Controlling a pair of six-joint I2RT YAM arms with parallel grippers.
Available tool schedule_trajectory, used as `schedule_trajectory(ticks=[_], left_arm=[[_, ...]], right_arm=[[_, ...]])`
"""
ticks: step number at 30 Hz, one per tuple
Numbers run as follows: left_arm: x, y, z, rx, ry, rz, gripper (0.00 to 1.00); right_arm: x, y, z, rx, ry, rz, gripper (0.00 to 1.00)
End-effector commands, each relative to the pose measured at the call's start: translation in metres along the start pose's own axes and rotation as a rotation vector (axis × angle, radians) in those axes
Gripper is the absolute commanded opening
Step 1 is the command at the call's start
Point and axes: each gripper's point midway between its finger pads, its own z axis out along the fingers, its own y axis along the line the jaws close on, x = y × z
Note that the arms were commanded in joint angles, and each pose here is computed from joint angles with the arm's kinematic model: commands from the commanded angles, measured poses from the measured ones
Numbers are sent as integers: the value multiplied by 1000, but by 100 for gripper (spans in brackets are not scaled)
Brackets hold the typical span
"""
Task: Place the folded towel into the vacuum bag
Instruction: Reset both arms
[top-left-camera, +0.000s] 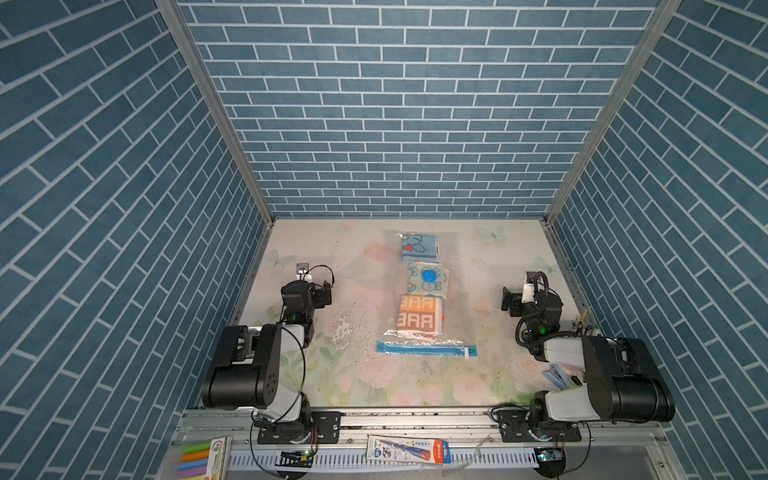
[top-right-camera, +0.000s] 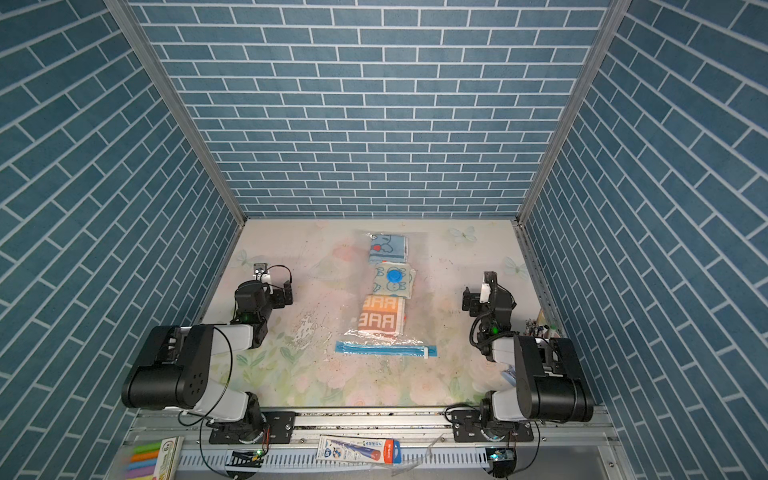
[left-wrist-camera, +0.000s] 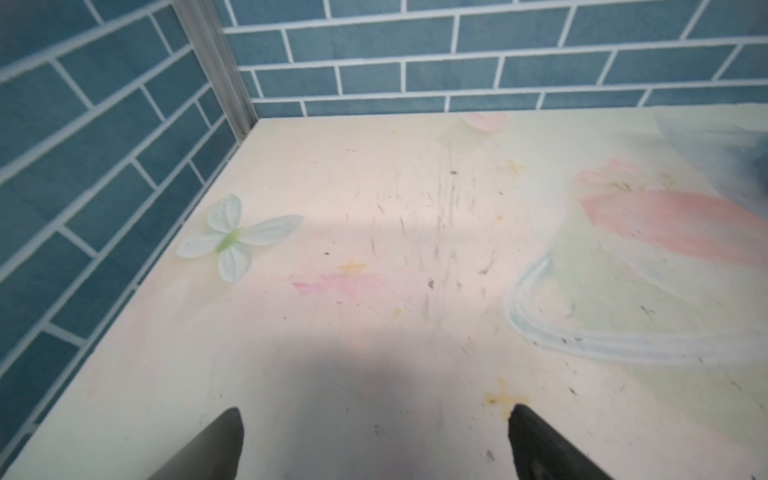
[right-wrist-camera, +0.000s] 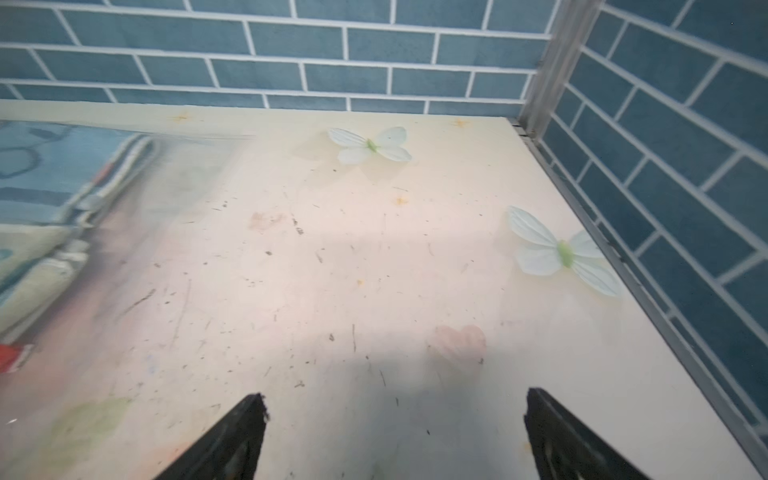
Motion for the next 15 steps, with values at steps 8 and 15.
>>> schedule_trajectory(ticks=[8,15], left_arm=[[-17,-16,0,82,-74,42,100],[-17,-16,0,82,-74,43,100]], right_arm=[[-19,22,24,-308,69,59,98],[-19,8,19,-233,19,81,91]])
